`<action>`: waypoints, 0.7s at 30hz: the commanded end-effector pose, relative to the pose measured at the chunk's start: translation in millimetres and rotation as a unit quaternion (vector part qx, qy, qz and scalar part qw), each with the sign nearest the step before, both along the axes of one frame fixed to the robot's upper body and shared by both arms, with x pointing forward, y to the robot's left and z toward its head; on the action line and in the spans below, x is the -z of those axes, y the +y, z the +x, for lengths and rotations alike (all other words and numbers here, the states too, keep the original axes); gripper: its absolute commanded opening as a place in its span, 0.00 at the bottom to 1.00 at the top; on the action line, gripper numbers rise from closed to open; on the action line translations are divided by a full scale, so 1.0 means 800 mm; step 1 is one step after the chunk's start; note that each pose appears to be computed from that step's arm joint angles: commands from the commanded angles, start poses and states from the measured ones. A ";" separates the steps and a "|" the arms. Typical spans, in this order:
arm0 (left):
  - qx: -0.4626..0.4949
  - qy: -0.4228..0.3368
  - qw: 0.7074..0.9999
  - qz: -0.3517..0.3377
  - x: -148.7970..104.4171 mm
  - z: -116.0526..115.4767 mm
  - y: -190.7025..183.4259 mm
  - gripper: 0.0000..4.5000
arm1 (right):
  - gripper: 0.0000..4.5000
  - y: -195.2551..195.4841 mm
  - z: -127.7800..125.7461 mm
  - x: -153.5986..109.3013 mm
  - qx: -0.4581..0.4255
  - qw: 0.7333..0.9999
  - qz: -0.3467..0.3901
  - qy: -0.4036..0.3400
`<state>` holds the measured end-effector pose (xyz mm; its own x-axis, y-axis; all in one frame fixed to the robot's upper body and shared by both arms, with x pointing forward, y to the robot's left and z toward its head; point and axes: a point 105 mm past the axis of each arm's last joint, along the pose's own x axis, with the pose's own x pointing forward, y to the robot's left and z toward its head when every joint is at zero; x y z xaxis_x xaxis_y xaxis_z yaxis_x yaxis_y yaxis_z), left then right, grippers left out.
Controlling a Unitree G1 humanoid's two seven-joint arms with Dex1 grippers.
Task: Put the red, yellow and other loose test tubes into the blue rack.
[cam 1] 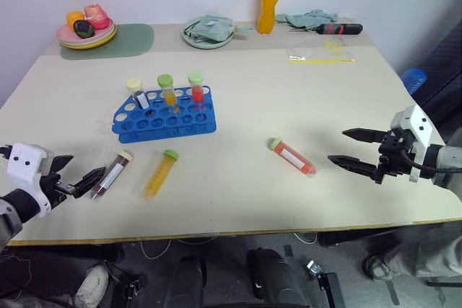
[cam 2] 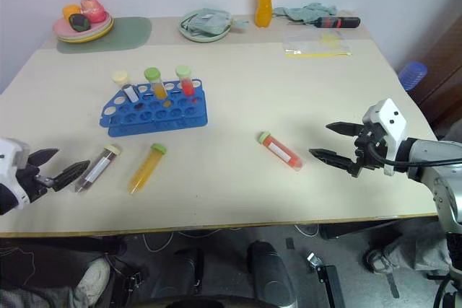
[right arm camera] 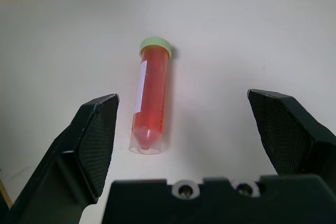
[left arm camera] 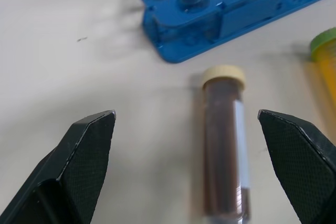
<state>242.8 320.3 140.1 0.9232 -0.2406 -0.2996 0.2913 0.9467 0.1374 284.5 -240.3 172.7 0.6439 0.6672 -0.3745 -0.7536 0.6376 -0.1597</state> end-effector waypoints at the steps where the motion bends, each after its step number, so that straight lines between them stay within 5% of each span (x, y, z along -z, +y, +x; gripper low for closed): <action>1: -0.002 -0.018 1.000 0.004 -0.010 -0.001 -0.001 1.00 | 0.97 0.006 0.003 -0.014 -0.010 1.000 -0.012 -0.020; 11: 0.057 -0.043 0.997 -0.023 -0.022 0.014 -0.043 1.00 | 0.97 0.034 0.013 -0.024 -0.010 0.999 -0.019 -0.029; 16: 0.223 -0.025 0.973 -0.047 -0.021 0.016 -0.140 1.00 | 0.97 0.057 0.001 -0.012 -0.021 0.994 -0.106 0.013; 21: 0.376 0.009 0.927 -0.008 0.003 0.007 -0.223 1.00 | 0.97 0.061 0.022 0.003 0.077 0.979 -0.149 0.120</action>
